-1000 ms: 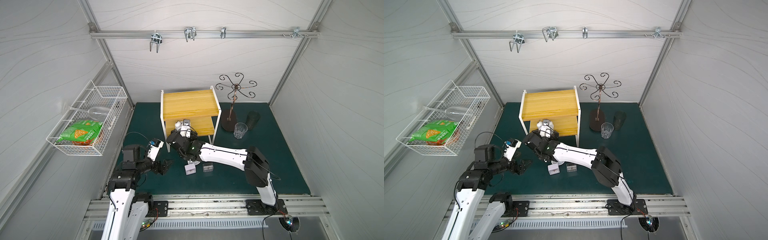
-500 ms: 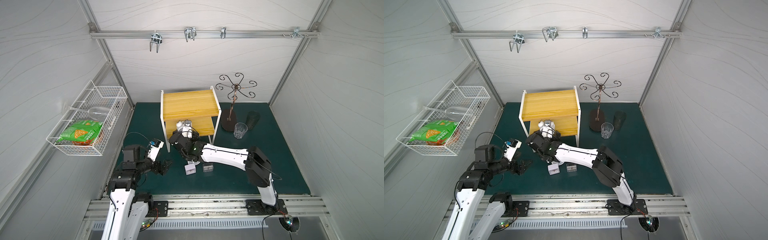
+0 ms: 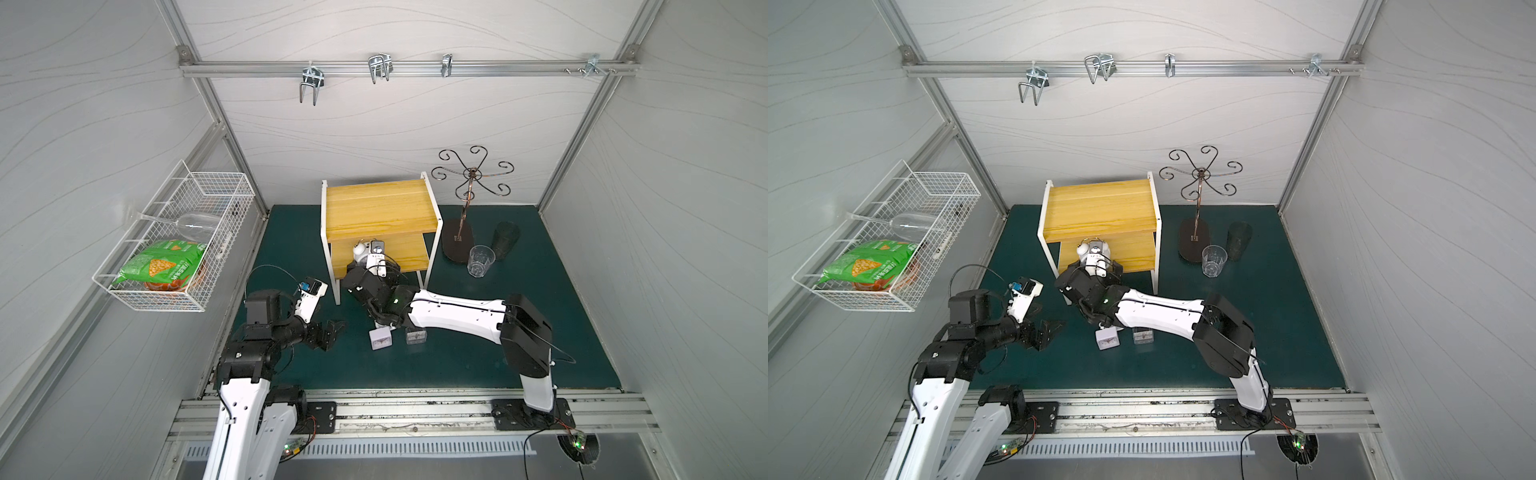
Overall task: Place the alarm clocks on the shelf by style
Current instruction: Place the alarm on the shelf, then pick up the alarm from the center of the board, then place the alarm on the shelf.
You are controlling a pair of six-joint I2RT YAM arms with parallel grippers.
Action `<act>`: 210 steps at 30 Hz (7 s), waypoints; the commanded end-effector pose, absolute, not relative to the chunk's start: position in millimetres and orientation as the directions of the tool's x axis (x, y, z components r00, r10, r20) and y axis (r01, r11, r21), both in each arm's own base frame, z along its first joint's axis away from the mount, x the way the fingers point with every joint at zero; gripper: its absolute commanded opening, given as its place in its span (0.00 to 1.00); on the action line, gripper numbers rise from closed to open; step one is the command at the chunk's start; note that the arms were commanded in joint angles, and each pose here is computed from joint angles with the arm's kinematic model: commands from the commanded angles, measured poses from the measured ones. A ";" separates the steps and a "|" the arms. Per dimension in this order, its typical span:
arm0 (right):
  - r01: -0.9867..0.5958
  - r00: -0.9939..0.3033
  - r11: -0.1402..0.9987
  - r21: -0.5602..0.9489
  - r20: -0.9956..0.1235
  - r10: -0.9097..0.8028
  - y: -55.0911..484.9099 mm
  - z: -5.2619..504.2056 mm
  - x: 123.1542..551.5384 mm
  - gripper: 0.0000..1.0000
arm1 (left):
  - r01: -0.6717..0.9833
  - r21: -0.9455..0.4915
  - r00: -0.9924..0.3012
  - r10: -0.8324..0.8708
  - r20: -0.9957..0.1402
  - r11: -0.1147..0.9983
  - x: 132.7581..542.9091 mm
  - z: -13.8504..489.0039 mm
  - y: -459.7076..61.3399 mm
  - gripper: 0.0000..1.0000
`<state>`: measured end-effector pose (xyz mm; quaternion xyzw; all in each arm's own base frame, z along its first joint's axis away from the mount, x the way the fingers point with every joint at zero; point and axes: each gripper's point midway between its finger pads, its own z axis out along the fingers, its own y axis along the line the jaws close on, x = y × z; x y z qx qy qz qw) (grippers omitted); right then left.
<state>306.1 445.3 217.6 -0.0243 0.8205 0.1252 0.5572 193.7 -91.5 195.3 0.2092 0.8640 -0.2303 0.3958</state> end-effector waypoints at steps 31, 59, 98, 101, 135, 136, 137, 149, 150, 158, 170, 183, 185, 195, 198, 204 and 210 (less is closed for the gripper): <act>-0.302 -0.416 0.941 0.152 -0.909 0.013 379.6 243.4 245.2 0.99 | 0.546 -0.216 -0.568 0.169 -0.806 0.809 198.2 204.7 -91.0 0.99; -0.346 -0.584 0.933 0.101 -0.802 -0.129 366.7 127.3 148.5 0.97 | 0.577 -0.256 -0.590 0.179 -0.788 0.776 196.3 197.3 -99.2 0.99; -0.322 -0.582 0.938 0.127 -0.808 -0.090 405.8 72.8 218.8 0.99 | 0.582 -0.246 -0.585 0.189 -0.789 0.775 194.5 196.4 -98.9 0.99; -0.309 -0.574 0.943 0.123 -0.814 -0.082 404.3 72.3 220.8 0.97 | 0.582 -0.246 -0.585 0.190 -0.788 0.775 194.5 196.3 -98.8 0.99; -0.379 -0.528 0.920 0.104 -0.840 -0.123 344.9 190.8 240.7 0.77 | 0.593 -0.248 -0.581 0.194 -0.791 0.766 192.6 197.4 -100.8 0.99; -0.377 -0.534 0.921 0.102 -0.836 -0.126 341.4 195.1 242.1 0.77 | 0.594 -0.249 -0.580 0.194 -0.791 0.765 192.4 197.5 -101.0 0.99; -0.377 -0.533 0.921 0.099 -0.837 -0.128 339.1 200.2 243.7 0.77 | 0.595 -0.249 -0.580 0.194 -0.791 0.765 192.4 197.6 -101.1 0.99; -0.347 -0.495 0.936 0.056 -0.859 -0.132 324.8 250.1 268.1 0.77 | 0.596 -0.251 -0.581 0.194 -0.790 0.763 192.5 196.7 -101.4 0.99; -0.347 -0.488 0.936 0.053 -0.863 -0.132 326.1 253.5 269.6 0.76 | 0.596 -0.252 -0.582 0.193 -0.790 0.762 192.6 196.7 -101.6 0.99; -0.332 -0.423 0.942 0.055 -0.901 -0.096 334.5 275.3 281.7 0.76 | 0.594 -0.255 -0.585 0.192 -0.788 0.763 192.6 195.8 -101.4 0.99; -0.282 -0.333 0.956 0.079 -0.943 -0.021 337.5 286.7 295.5 0.73 | 0.592 -0.253 -0.585 0.193 -0.788 0.765 192.7 195.6 -101.0 0.99; -0.215 -0.290 0.974 0.067 -0.957 0.002 340.7 278.8 307.2 0.73 | 0.594 -0.250 -0.583 0.194 -0.789 0.765 192.7 195.7 -101.1 0.99; -0.206 -0.287 0.977 0.061 -0.958 -0.001 341.2 276.8 308.7 0.73 | 0.594 -0.250 -0.583 0.195 -0.789 0.765 192.6 195.9 -101.1 0.99; -0.180 -0.264 0.982 0.057 -0.964 0.007 342.6 275.4 312.3 0.72 | 0.593 -0.249 -0.582 0.195 -0.790 0.766 192.6 196.0 -100.9 0.99; -0.175 -0.252 0.983 0.056 -0.968 0.010 343.2 278.1 312.8 0.72 | 0.593 -0.248 -0.581 0.195 -0.790 0.766 192.7 196.3 -100.9 0.99; -0.160 -0.231 0.985 0.057 -0.973 0.018 347.3 280.2 316.7 0.72 | 0.593 -0.247 -0.581 0.194 -0.791 0.767 192.5 196.3 -100.7 0.99; -0.149 -0.221 0.988 0.044 -0.975 0.010 352.0 276.4 319.5 0.72 | 0.592 -0.246 -0.581 0.195 -0.790 0.768 192.6 196.1 -100.5 0.99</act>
